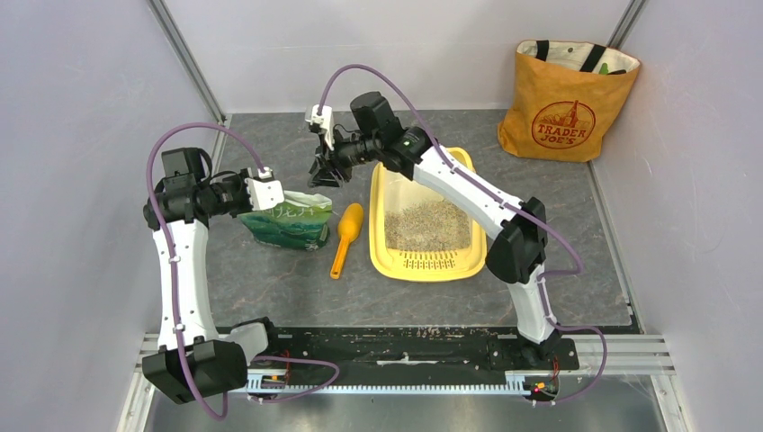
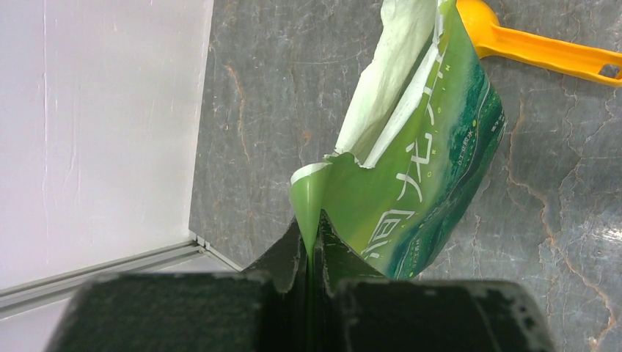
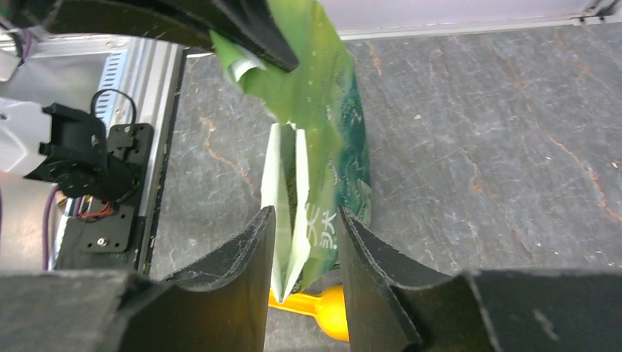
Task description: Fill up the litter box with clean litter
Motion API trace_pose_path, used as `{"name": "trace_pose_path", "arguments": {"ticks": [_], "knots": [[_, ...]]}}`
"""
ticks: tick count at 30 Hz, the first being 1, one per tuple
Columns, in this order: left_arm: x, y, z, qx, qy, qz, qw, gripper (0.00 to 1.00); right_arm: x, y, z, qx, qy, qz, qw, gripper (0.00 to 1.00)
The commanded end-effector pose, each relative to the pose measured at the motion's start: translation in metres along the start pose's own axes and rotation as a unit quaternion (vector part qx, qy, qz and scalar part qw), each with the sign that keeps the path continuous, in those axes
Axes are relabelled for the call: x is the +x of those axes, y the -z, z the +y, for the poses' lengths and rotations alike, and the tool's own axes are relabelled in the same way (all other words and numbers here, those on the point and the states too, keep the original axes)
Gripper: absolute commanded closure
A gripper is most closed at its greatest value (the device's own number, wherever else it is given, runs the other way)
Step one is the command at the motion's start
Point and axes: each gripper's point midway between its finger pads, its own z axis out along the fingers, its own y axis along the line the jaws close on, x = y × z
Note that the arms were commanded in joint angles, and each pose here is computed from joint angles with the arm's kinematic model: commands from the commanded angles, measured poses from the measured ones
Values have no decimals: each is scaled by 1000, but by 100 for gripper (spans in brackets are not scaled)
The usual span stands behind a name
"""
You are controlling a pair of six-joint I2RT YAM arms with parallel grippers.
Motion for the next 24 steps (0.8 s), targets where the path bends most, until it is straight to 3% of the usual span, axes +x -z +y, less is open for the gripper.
{"name": "trace_pose_path", "arguments": {"ticks": [1,17,24], "knots": [[-25,6,18,-34,-51,-44,997,98,-6,-6,-20,48,0,5,999,57],[-23,4,18,-31,-48,-44,997,98,46,-26,-5,21,17,79,997,53],[-24,4,19,-32,-48,-47,997,98,68,-30,-13,60,34,131,989,51]]}}
